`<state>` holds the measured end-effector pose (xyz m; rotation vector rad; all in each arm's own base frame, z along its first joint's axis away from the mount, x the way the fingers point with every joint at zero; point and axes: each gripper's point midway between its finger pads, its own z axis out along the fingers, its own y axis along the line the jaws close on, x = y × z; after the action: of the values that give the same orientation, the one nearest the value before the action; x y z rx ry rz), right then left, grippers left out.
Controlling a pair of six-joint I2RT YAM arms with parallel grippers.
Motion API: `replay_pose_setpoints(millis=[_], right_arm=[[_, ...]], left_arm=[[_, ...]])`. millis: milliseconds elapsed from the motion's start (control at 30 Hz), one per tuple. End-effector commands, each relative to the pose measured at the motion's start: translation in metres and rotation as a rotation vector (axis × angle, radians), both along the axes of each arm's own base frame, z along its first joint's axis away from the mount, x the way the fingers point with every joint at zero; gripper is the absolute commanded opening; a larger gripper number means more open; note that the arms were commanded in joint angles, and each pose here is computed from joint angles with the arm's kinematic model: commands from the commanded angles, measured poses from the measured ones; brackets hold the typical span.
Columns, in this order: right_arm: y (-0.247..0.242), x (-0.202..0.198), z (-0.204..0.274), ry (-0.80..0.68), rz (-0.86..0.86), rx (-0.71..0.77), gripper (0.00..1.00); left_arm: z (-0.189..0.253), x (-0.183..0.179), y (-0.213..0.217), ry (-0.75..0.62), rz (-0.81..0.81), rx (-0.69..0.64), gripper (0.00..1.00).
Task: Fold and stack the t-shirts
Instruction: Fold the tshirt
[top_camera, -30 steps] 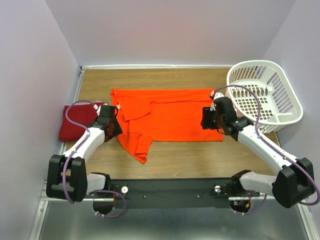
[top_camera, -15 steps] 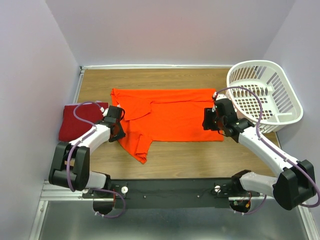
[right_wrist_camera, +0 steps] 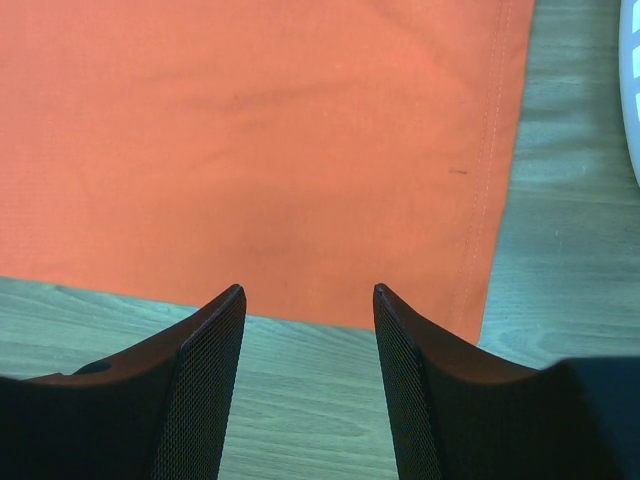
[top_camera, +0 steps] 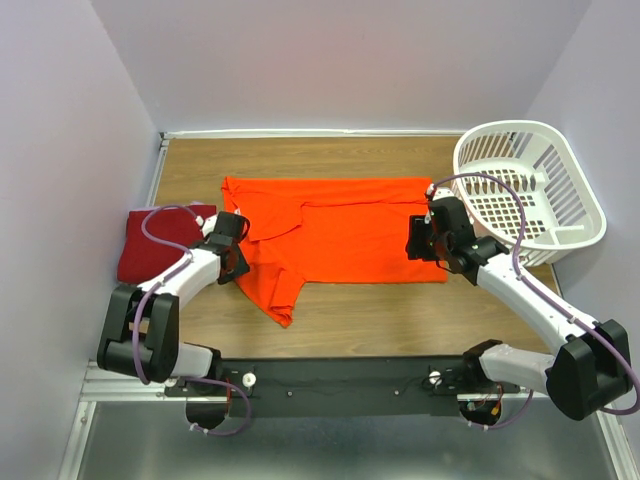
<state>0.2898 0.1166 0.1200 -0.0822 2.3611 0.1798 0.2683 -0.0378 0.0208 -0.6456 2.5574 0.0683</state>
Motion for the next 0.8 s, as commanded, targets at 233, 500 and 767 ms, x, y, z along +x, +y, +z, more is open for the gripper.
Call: replay_pose_setpoints(millis=[233, 500, 767], right_arm=[[-0.006, -0.003, -0.001, -0.003, -0.029, -0.008, 0.61], [-0.003, -0.002, 0.002, -0.004, -0.025, 0.007, 0.61], [-0.008, -0.002, -0.002, 0.002, -0.054, -0.012, 0.61]], left_arm=[[0.018, 0.003, 0.010, -0.082, 0.066, 0.019, 0.46], [-0.003, -0.004, 0.006, 0.009, 0.024, 0.017, 0.40], [-0.011, -0.008, 0.005, 0.047, 0.014, 0.021, 0.26]])
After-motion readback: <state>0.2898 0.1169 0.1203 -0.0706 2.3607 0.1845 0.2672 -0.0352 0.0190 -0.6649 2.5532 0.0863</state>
